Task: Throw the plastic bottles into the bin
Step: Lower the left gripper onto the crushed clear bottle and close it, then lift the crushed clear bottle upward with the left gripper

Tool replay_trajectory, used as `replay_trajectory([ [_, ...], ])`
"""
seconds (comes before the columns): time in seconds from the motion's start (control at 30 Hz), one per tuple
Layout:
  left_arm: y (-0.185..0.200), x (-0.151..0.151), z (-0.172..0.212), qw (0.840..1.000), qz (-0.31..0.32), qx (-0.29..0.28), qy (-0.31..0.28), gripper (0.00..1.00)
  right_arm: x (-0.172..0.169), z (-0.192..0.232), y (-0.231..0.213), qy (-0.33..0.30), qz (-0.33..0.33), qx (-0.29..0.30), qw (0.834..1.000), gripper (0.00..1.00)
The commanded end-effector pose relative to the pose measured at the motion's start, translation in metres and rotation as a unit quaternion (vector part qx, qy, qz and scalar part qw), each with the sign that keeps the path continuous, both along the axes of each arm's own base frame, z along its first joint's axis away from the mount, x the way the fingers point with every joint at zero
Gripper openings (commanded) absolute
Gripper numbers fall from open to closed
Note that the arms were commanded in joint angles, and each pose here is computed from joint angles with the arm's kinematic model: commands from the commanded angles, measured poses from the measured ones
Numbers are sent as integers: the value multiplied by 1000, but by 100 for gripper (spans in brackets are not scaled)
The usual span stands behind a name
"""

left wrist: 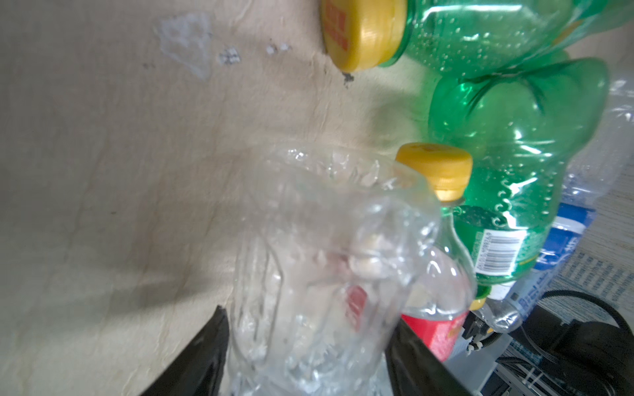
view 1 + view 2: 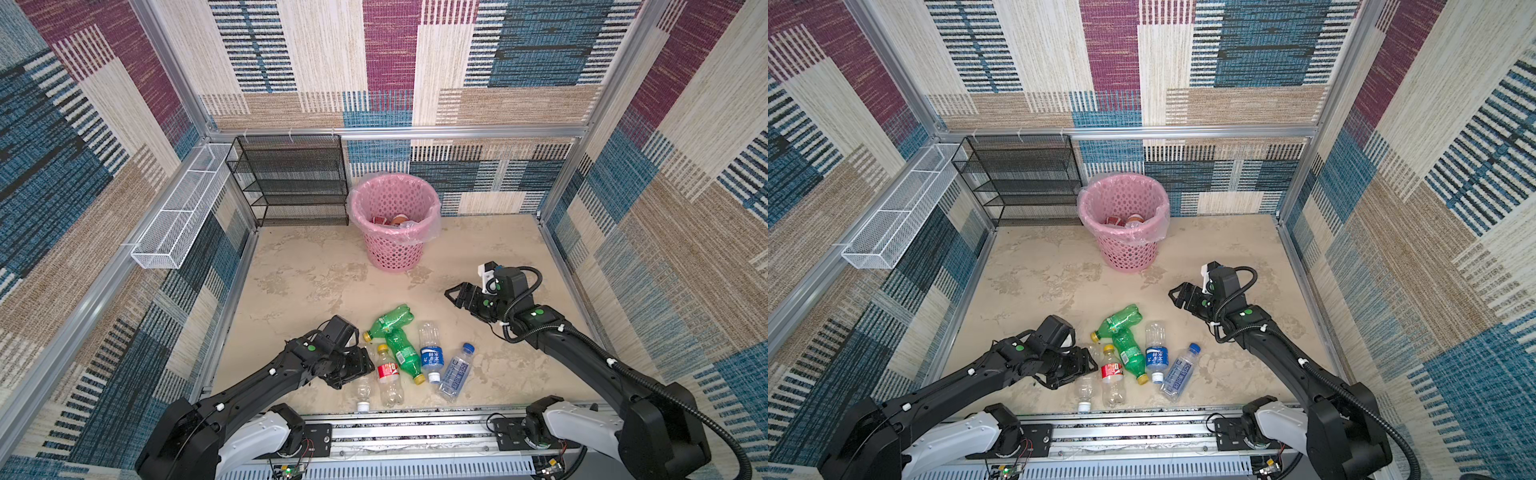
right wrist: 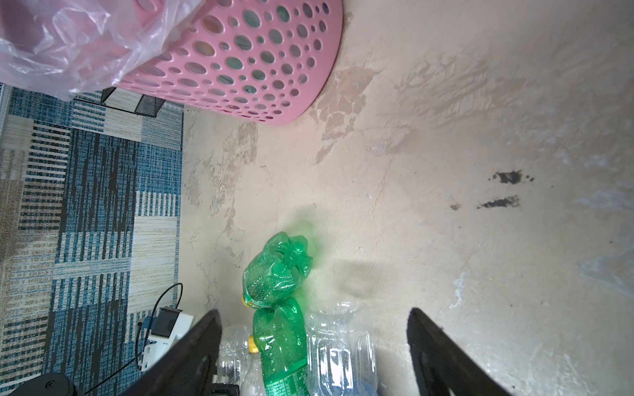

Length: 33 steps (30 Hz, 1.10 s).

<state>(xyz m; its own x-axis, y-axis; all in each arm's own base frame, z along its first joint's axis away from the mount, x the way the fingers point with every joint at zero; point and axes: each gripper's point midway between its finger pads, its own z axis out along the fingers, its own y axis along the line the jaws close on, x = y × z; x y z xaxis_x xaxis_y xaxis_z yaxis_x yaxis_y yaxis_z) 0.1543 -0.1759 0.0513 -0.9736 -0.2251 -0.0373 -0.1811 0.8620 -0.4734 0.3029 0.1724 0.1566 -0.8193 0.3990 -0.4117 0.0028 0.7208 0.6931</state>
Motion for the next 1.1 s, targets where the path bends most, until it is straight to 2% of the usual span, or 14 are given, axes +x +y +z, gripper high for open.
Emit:
replay_trajectory([
  [0.0, 8, 2, 0, 1000, 15, 15, -8, 69, 5, 6, 2, -16, 2, 4, 1000, 86],
  [0.77, 17, 18, 22, 999, 29, 19, -39, 58, 1, 0, 0, -14, 3, -1, 1000, 86],
  [1.07, 17, 45, 70, 996, 23, 21, -85, 58, 2, -1, 0, -16, 3, -2, 1000, 86],
])
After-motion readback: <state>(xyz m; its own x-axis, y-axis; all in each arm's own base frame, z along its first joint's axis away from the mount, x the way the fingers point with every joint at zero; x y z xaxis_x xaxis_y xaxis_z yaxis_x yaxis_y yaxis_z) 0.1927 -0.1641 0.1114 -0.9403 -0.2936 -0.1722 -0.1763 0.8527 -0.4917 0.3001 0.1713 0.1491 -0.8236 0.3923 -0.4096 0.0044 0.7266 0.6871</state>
